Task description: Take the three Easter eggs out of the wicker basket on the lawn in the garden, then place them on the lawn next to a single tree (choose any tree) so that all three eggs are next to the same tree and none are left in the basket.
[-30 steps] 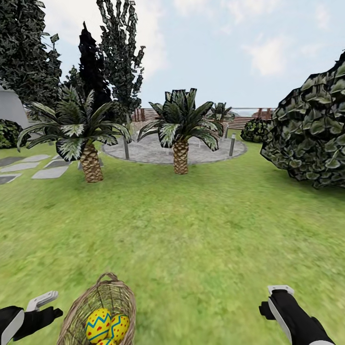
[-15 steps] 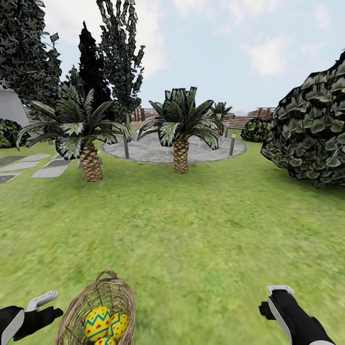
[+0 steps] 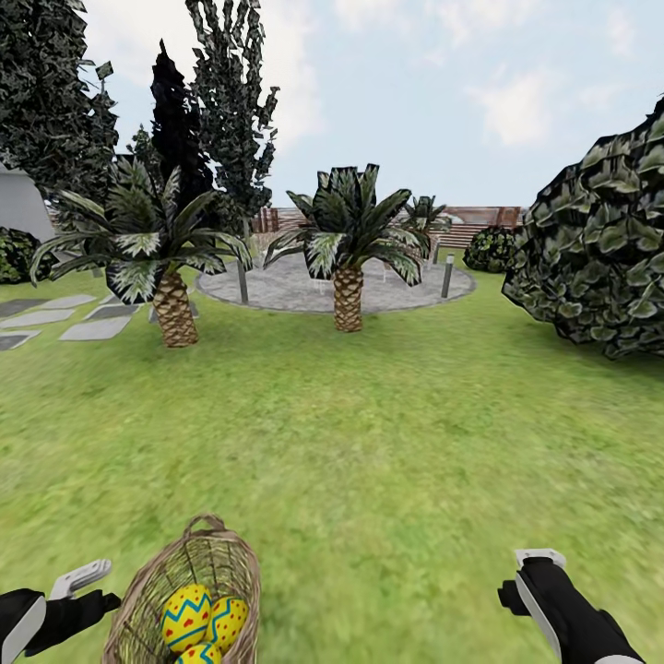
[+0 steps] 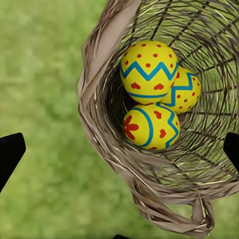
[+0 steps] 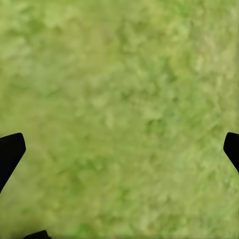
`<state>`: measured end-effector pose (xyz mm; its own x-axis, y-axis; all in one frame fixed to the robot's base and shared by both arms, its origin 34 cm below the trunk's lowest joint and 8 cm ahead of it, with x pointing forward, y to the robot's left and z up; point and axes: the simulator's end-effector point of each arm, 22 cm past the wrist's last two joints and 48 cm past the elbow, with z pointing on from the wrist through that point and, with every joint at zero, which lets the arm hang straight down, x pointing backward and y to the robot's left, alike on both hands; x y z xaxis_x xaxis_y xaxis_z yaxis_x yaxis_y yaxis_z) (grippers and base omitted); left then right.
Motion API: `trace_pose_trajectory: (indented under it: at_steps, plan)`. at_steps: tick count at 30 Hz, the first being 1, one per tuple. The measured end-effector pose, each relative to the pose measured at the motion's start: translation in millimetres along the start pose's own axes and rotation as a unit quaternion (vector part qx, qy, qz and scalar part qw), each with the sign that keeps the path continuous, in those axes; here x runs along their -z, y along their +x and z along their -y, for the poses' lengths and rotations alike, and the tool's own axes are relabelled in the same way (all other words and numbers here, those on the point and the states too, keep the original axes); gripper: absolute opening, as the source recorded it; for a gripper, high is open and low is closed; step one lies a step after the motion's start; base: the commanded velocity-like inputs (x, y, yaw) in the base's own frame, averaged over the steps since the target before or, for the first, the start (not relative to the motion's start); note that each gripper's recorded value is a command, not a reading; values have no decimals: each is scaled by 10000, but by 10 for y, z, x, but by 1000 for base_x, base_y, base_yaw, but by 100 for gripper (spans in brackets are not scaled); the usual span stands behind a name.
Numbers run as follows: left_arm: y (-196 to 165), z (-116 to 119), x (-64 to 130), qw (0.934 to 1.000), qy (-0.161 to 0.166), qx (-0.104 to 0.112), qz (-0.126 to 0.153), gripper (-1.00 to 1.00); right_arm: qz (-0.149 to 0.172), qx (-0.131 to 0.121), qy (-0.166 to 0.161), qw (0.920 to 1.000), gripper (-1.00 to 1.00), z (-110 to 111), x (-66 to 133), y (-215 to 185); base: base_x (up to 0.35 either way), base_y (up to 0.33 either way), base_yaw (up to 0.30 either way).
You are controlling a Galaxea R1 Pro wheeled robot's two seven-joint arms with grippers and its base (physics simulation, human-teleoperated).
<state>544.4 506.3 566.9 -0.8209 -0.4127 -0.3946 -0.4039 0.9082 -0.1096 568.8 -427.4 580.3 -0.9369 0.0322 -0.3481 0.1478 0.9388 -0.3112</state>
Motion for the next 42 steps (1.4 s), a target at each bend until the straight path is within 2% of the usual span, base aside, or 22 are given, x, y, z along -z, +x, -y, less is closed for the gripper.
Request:
trace_pose_trajectory:
  at_steps: [42]
  plan:
    - [402,-146,-697,10000,-6,4,11,100,-9,0,-5,10000,100,-245,-695,398,0,0,0]
